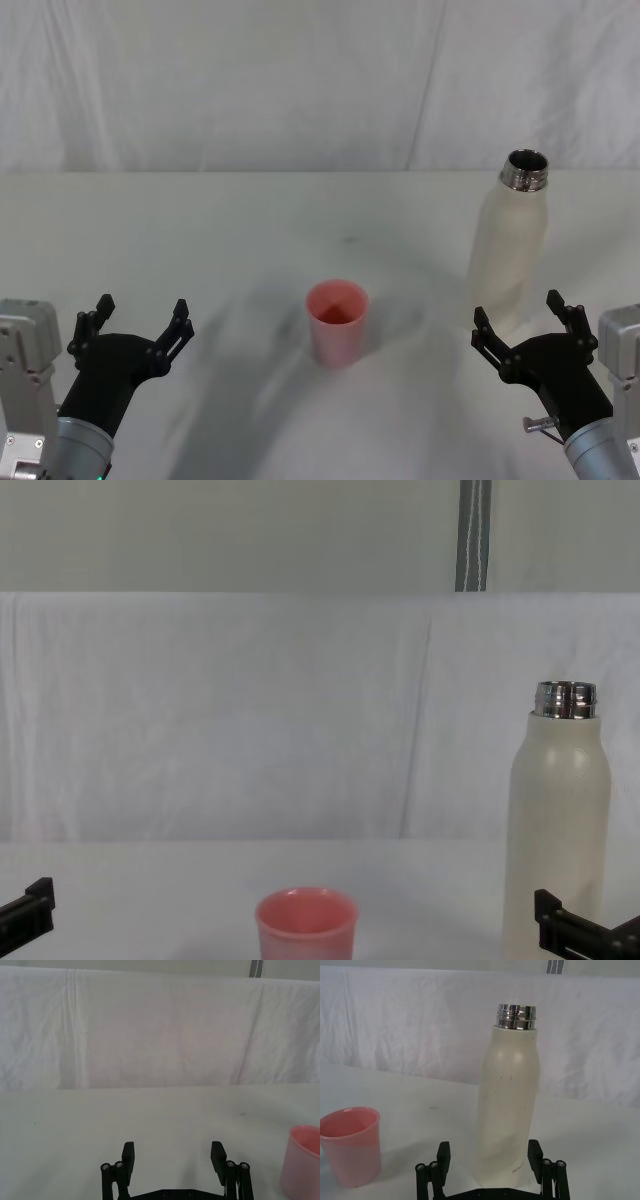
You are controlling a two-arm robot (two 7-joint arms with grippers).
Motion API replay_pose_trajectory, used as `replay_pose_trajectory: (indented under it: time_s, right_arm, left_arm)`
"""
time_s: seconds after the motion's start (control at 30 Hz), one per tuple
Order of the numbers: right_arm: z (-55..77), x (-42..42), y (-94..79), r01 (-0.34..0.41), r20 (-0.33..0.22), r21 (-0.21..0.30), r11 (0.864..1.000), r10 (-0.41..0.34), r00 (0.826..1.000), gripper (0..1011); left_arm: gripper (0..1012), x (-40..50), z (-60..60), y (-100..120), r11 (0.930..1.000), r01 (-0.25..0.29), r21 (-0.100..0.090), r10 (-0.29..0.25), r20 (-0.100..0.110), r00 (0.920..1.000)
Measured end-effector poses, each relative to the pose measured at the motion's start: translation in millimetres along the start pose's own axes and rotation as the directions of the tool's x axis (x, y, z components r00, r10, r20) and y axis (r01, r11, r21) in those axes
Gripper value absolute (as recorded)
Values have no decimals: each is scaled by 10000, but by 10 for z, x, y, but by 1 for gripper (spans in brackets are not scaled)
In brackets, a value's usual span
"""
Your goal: Grasp the thermos with one hand and pour water into the cup lid.
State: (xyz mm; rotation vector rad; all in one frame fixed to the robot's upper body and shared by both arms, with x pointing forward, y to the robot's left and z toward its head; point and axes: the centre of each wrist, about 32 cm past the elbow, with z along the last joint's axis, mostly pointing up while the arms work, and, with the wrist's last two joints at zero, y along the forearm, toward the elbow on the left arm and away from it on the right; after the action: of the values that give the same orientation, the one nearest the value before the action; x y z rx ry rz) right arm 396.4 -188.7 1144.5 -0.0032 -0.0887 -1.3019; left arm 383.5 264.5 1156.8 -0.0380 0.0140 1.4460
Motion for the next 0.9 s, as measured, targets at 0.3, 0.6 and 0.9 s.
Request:
replay_pose_trajectory:
  time_s: [0.3, 0.6, 0.9]
  right_arm:
    - [0, 0, 0, 0, 0, 1, 10000, 0, 10000, 1000]
    - [0, 0, 0, 1, 0, 1, 10000, -1, 10000, 1000]
    - [2, 7, -9, -90, -73, 63, 9999, 90, 9999, 1000]
  left_arm:
    - [1001, 0, 0, 0, 10000, 0, 1, 0, -1, 10000]
    - [1001, 0, 0, 0, 10000, 0, 0, 0, -1, 10000]
    - [1001, 0, 0, 0, 10000, 1, 0, -1, -1, 10000]
